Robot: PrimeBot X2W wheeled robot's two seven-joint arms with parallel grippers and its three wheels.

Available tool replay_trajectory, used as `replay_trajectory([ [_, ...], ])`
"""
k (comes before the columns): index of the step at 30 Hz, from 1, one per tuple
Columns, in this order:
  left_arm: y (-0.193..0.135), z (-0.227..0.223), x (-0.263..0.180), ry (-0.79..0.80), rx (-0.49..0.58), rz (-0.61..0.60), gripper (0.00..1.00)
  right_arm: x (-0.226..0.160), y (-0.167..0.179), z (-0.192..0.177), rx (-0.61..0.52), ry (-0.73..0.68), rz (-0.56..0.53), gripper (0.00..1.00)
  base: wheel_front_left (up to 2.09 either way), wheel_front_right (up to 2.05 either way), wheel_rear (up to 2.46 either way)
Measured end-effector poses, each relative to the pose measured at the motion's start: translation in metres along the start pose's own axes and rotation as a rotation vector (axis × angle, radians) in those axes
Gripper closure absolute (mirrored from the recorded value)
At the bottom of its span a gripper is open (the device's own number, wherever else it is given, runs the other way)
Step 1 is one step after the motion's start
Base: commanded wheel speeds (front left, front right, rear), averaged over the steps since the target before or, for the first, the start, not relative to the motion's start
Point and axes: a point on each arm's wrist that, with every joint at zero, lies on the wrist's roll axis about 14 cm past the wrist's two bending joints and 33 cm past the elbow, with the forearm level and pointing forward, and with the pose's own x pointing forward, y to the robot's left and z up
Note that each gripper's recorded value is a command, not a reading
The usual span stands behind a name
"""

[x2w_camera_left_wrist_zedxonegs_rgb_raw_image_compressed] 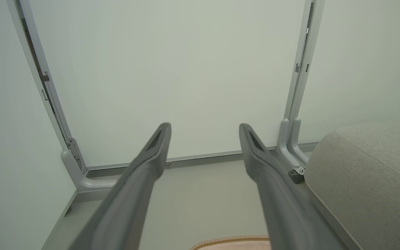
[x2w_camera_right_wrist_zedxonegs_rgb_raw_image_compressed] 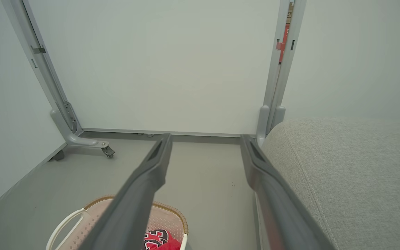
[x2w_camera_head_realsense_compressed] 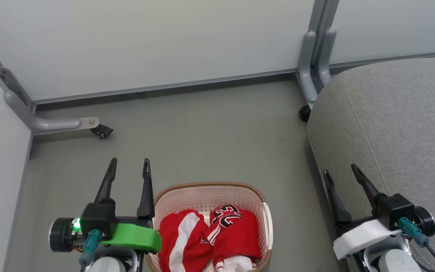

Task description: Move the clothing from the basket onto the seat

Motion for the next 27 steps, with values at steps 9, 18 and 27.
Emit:
replay_trajectory([
  [9, 0.000, -0.004, -0.002, 0.014, -0.035, 0.000, 0.00, -0.001, 0.000, -0.002, 0.012, 0.006, -0.003, 0.00, 0.00, 0.00, 0.00],
  [18, -0.001, -0.009, -0.003, 0.032, -0.046, -0.004, 0.00, -0.001, -0.001, -0.002, 0.026, 0.007, -0.008, 0.00, 0.00, 0.00, 0.00],
  [27, -0.003, -0.011, 0.000, 0.037, -0.047, -0.011, 0.00, -0.001, -0.003, -0.005, 0.034, 0.014, -0.013, 0.00, 0.00, 0.00, 0.00],
])
